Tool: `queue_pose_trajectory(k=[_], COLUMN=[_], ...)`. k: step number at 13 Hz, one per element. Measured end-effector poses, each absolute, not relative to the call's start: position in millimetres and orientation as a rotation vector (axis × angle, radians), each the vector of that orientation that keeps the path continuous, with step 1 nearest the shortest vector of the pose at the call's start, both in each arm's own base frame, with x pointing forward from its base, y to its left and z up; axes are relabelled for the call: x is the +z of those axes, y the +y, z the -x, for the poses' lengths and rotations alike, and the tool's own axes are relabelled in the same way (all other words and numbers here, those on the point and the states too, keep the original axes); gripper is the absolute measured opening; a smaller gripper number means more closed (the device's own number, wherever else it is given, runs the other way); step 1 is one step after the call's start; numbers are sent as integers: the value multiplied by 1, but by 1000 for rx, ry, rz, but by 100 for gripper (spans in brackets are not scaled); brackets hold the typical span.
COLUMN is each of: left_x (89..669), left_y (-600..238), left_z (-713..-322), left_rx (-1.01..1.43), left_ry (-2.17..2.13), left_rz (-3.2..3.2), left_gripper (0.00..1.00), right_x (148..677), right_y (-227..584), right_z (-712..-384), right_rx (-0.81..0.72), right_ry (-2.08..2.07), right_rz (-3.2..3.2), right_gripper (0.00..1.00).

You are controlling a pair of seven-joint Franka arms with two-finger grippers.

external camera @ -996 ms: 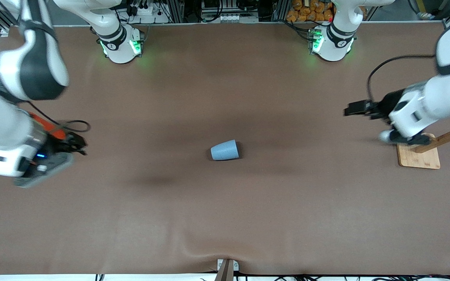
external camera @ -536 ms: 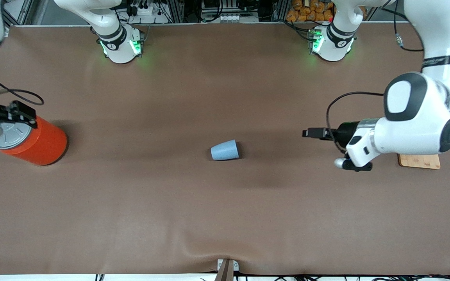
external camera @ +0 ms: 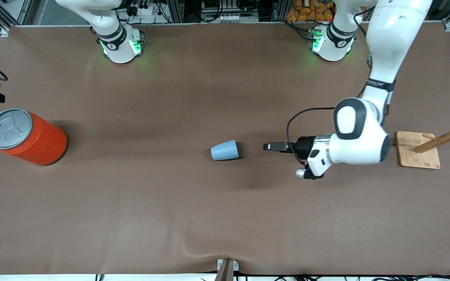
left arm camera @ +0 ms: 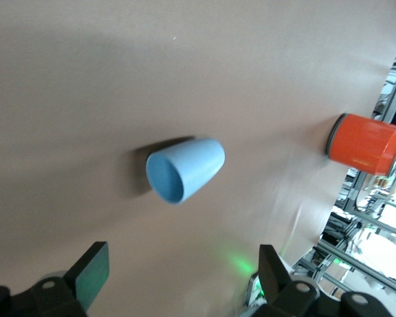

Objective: Flip cup
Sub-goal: 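Reach the left gripper to the cup's base and close on it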

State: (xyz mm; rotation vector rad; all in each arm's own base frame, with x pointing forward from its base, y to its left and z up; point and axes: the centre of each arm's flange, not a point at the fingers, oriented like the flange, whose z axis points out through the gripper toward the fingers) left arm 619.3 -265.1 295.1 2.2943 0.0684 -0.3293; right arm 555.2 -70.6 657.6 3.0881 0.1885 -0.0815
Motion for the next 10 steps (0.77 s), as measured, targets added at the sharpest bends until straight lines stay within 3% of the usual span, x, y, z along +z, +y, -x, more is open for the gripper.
queue_pose_trajectory(k=[5, 10], left_x=[195, 172], left_y=[-294, -345], left_z=[-590, -553], left_rx=[-315, -283], left_ry=[147, 261], left_rz=[-2100, -2052], left_gripper=[100, 100], right_x=[652, 654], right_y=[-63, -43], right_z=[-530, -520], right_rx=[-115, -152], right_ry=[-15, -123], right_rz=[-3195, -3215], right_gripper=[100, 100])
